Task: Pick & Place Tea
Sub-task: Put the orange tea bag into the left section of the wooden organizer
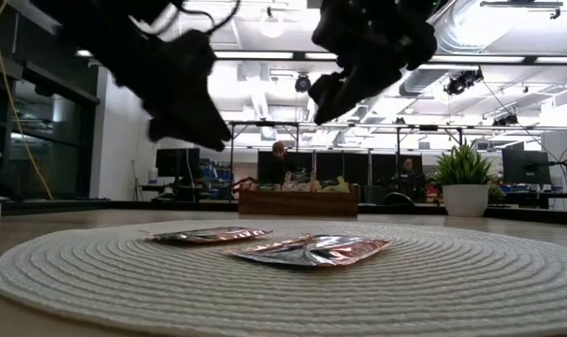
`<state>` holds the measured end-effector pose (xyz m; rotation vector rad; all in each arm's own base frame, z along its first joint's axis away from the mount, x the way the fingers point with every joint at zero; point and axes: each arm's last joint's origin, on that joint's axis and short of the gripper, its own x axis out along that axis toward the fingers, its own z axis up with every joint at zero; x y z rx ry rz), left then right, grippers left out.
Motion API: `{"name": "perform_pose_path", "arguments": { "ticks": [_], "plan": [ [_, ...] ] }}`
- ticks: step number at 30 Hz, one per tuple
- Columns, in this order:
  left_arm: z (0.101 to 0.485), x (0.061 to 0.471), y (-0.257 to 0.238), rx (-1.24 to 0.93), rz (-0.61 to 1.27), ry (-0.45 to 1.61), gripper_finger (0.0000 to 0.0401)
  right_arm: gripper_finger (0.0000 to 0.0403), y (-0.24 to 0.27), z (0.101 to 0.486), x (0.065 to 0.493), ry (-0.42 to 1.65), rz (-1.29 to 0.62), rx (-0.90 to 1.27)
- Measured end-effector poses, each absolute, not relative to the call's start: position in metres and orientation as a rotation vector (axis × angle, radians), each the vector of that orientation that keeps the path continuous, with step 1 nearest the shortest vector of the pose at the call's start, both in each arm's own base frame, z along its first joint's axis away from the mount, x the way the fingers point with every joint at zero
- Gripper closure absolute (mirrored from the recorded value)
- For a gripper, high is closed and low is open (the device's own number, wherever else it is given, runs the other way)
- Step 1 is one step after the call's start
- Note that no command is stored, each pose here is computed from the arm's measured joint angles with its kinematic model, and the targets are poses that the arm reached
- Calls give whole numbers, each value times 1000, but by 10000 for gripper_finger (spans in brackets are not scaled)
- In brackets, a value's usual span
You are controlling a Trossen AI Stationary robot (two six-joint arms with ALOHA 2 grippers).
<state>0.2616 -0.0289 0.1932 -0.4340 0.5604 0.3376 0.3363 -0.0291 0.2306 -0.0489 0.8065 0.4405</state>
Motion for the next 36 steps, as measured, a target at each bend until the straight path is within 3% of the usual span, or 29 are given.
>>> {"name": "perform_pose_path", "arguments": {
  "ticks": [10,15,25,36],
  "plan": [
    [179,232,-98,-533,481,567,258,194,10,221,349,699,476,-90],
    [176,222,-111,-516,446,607,258,194,23,211,364,642,456,-26],
    [171,216,-125,-509,357,693,258,194,39,172,393,744,463,22],
    [153,218,-134,-504,296,812,258,194,50,153,427,867,556,-123]
  ]
}}
